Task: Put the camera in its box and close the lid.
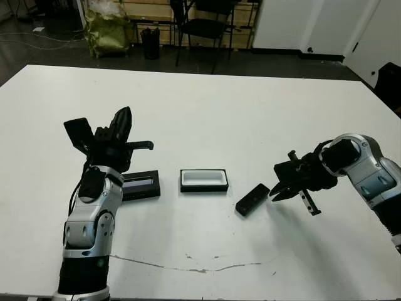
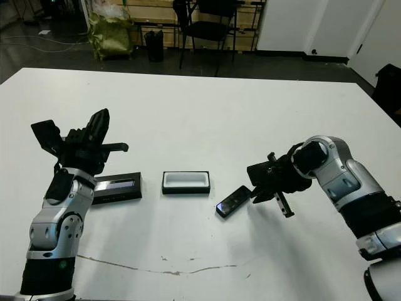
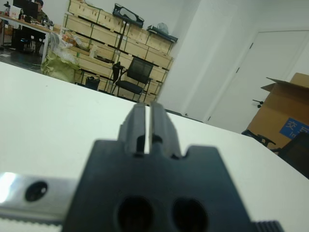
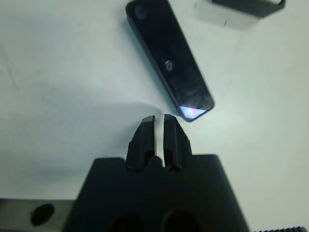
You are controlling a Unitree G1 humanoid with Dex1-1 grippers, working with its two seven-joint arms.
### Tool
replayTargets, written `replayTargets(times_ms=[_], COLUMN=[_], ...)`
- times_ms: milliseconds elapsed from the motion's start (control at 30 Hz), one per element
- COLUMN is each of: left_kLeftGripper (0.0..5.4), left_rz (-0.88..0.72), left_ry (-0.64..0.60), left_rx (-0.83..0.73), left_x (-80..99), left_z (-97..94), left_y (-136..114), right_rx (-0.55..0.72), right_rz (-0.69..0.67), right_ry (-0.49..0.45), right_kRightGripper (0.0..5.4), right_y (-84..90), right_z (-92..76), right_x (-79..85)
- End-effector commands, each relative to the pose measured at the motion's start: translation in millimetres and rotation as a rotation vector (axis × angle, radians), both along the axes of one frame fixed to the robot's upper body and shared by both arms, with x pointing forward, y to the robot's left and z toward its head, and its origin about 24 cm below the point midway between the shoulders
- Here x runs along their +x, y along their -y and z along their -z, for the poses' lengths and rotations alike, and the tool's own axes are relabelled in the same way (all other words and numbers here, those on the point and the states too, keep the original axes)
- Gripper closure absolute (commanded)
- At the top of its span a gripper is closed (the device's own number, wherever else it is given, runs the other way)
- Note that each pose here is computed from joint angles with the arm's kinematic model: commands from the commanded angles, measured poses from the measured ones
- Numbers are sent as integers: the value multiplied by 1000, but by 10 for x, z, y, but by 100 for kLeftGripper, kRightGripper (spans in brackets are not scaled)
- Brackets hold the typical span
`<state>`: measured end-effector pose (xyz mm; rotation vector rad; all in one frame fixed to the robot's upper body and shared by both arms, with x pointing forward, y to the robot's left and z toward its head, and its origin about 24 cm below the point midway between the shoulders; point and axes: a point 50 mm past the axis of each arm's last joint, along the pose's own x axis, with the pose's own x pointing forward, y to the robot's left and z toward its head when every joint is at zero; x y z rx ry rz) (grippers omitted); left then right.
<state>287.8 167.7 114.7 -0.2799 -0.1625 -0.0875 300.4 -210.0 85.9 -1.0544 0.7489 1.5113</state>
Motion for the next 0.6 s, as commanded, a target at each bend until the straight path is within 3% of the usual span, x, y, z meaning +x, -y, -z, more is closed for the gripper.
replayTargets(times_ms=[33, 400, 600], left_kLeftGripper=[540, 540, 540], left_rz=[-3, 2, 4], left_ry=[-36, -34, -37], left_rx=[6, 5, -8], left_x=[-9, -14, -11], left_z=[65, 70, 71], left_y=[3, 1, 7], right_rx=[26, -28, 15], right_rz=[2, 22, 55], right_ry=[-5, -5, -43], right_kRightGripper=[538, 538, 538], right_y=[1, -10, -33], right_z=[-1, -10, 11], right_x=[29, 52, 62])
